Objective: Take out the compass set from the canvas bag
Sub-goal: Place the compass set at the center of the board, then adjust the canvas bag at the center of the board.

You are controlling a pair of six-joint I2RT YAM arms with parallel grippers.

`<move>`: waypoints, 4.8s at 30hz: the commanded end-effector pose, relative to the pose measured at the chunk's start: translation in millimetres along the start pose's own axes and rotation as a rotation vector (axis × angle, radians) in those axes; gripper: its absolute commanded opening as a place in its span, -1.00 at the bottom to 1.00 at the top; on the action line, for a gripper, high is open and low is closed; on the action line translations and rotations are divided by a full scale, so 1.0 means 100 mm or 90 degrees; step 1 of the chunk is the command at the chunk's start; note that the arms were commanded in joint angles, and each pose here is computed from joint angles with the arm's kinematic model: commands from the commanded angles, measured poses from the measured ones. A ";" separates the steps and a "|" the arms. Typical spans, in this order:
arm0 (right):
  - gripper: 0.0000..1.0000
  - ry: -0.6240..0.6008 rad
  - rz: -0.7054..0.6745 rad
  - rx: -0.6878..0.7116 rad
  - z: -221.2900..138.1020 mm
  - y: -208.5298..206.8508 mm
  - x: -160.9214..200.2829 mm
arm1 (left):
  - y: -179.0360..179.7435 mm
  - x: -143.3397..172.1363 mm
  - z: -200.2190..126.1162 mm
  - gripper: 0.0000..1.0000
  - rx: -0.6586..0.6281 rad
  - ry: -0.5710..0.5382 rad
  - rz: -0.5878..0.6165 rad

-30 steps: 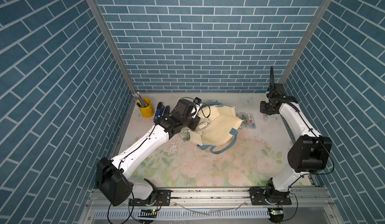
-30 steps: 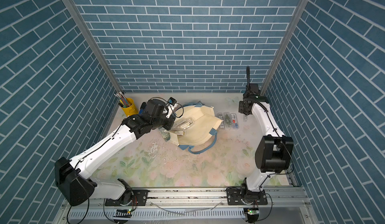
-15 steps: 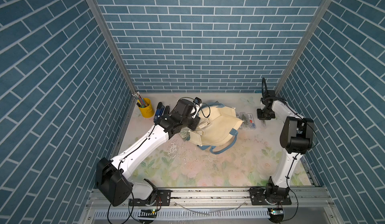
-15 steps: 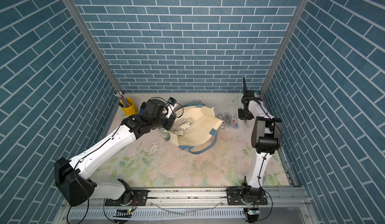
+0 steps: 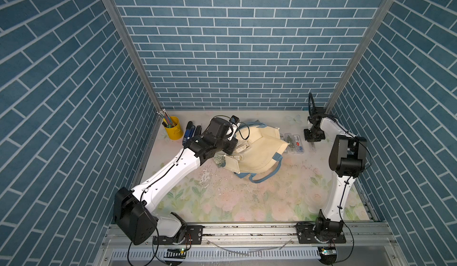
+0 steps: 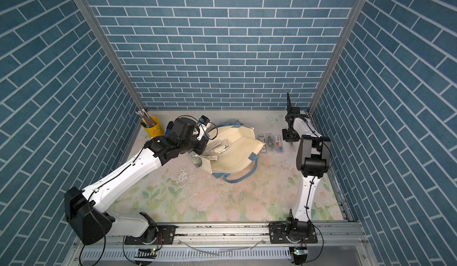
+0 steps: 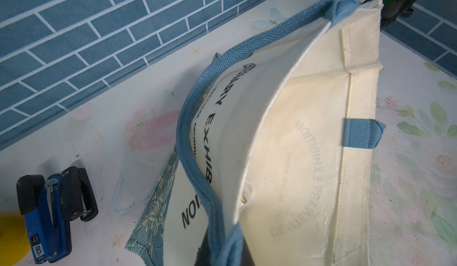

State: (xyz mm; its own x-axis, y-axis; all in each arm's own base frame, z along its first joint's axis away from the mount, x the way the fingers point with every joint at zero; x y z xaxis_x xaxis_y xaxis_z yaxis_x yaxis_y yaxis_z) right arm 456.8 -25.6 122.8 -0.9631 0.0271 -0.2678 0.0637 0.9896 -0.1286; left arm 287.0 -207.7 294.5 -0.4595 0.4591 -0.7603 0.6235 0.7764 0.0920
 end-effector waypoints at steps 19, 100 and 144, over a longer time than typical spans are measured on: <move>-0.25 -0.009 -0.047 -0.015 -0.06 0.29 -0.14 | 0.01 -0.13 -0.13 -1.00 0.006 -0.057 -0.009; -1.00 -0.449 -0.538 -0.355 -2.41 2.40 0.70 | 0.01 0.00 -0.08 -0.63 -0.017 0.106 0.031; -0.49 -0.356 -0.341 -0.523 -0.82 3.27 2.26 | -0.04 -0.05 -0.17 -1.00 0.008 -0.020 0.015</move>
State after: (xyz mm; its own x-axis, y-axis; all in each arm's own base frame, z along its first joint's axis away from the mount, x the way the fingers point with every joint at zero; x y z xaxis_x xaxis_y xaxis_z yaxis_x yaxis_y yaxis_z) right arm 234.3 317.1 92.0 -0.5171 -0.3725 -0.7706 -0.7542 0.6241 0.2043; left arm 276.2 -202.2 290.2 -0.4831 0.5180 -0.7059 0.6379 0.7605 0.1215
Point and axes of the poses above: each gripper's point midway between its finger pads, its own z axis out along the fingers, its own y axis along the line the jaws close on, x = y × z, the point moved 7 cm from there along -z, back along the fingers, and after that the axes turned 5 degrees about z, right-handed, at the moved point
